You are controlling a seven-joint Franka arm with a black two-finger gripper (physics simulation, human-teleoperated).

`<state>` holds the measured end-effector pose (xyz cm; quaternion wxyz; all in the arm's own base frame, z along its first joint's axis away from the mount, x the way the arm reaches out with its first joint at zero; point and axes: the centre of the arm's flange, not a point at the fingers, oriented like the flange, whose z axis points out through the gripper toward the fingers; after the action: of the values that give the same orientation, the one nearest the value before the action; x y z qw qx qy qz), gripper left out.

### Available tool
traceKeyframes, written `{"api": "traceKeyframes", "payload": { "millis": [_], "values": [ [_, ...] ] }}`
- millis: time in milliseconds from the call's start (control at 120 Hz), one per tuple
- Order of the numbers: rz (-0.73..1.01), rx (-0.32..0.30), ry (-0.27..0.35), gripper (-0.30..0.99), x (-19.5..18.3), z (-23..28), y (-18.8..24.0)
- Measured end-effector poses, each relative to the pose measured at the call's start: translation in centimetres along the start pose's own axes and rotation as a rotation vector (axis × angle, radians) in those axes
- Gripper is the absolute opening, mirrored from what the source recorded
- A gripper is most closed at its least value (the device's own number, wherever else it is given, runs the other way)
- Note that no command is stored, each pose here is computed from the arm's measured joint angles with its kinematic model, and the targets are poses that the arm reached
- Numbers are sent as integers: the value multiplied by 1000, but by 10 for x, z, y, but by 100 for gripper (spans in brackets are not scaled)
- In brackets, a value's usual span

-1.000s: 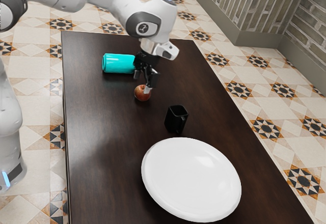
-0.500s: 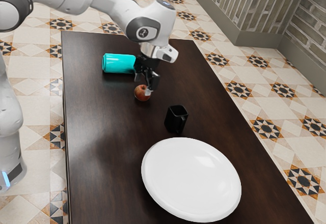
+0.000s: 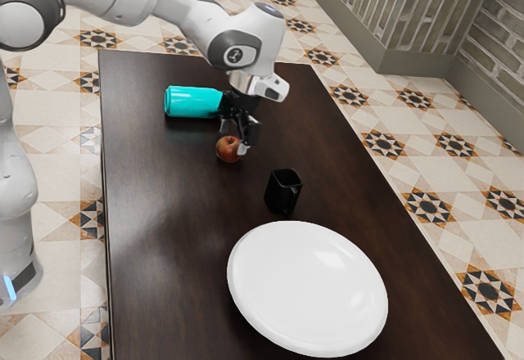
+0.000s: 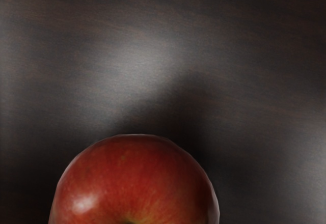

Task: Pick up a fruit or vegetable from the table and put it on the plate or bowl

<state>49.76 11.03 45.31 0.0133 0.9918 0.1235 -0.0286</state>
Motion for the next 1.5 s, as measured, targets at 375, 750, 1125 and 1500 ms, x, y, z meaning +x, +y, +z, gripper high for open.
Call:
{"api": "traceKeyframes", "payload": {
  "millis": [375,750,1125,1500],
  "values": [
    [5,1,-3,69,1,3,0],
    [9,-2,-21,69,-1,12,2],
    [-4,-2,-25,69,-1,14,-6],
    [-3,-3,-44,69,1,23,-6]
  ]
}}
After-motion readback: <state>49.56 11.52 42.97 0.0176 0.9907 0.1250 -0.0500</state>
